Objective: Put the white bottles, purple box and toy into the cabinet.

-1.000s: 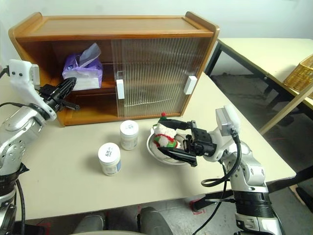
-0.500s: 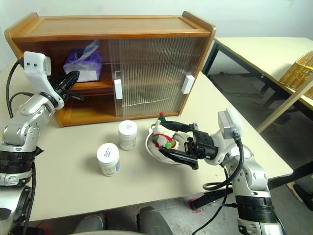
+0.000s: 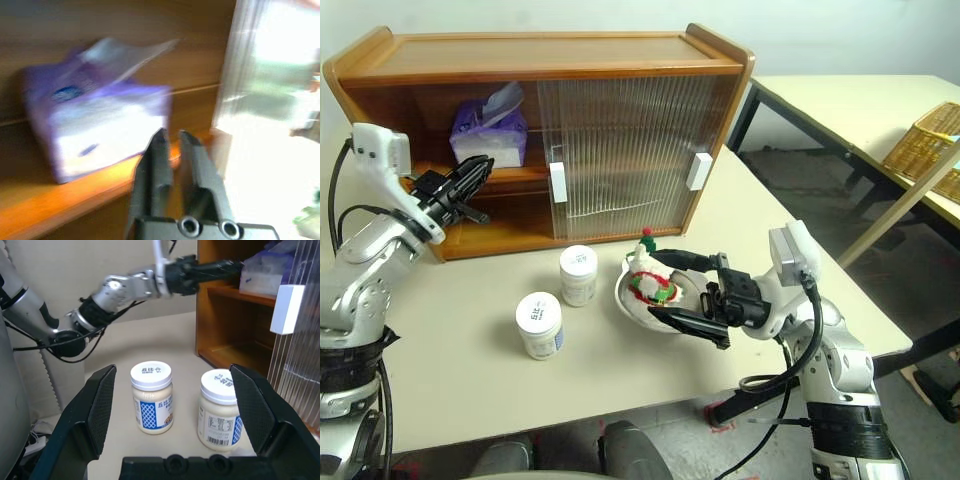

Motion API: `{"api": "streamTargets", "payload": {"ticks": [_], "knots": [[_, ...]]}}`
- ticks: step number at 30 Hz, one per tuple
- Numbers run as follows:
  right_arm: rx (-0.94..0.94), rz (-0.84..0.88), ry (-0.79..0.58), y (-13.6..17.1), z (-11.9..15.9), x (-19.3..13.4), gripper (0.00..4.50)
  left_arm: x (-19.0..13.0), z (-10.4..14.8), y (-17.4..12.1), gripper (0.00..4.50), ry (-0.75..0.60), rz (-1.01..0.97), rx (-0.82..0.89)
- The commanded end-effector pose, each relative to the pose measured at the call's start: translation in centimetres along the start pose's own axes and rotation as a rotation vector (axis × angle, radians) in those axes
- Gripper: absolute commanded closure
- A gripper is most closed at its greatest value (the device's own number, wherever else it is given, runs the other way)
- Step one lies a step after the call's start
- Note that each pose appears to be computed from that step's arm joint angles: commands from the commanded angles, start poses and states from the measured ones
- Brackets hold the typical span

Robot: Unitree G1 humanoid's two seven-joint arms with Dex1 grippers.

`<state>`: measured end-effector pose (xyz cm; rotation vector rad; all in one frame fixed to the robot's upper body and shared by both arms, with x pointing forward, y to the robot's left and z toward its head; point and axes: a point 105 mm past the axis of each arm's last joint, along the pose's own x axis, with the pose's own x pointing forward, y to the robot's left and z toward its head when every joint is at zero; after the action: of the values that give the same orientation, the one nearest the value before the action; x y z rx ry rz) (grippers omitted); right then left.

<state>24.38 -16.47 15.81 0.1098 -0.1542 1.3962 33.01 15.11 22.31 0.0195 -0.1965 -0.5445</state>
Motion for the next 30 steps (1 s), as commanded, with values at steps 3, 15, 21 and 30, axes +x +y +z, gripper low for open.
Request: {"api": "streamTargets", "payload": {"ticks": [3,15,21,30], "knots": [[0.002,0.03,0.001,-0.6,0.3,0.5,0.0,-5.8,-0.6,-2.0,1.88,0.105,-0.199,-0.054],[0.007,0.05,-0.006,-0.9,1.1,0.9,0.0,-13.1,-6.7,-2.6,0.03,0.325,-0.447,0.003],[0.015,0.07,0.025,-0.4,0.8,0.9,0.0,-13.7,-10.0,-4.1,0.03,0.372,-0.549,0.06],[0.005,0.079,0.053,-0.1,0.6,1.0,0.0,-13.6,-13.2,-5.8,0.03,0.365,-0.652,0.126]]}}
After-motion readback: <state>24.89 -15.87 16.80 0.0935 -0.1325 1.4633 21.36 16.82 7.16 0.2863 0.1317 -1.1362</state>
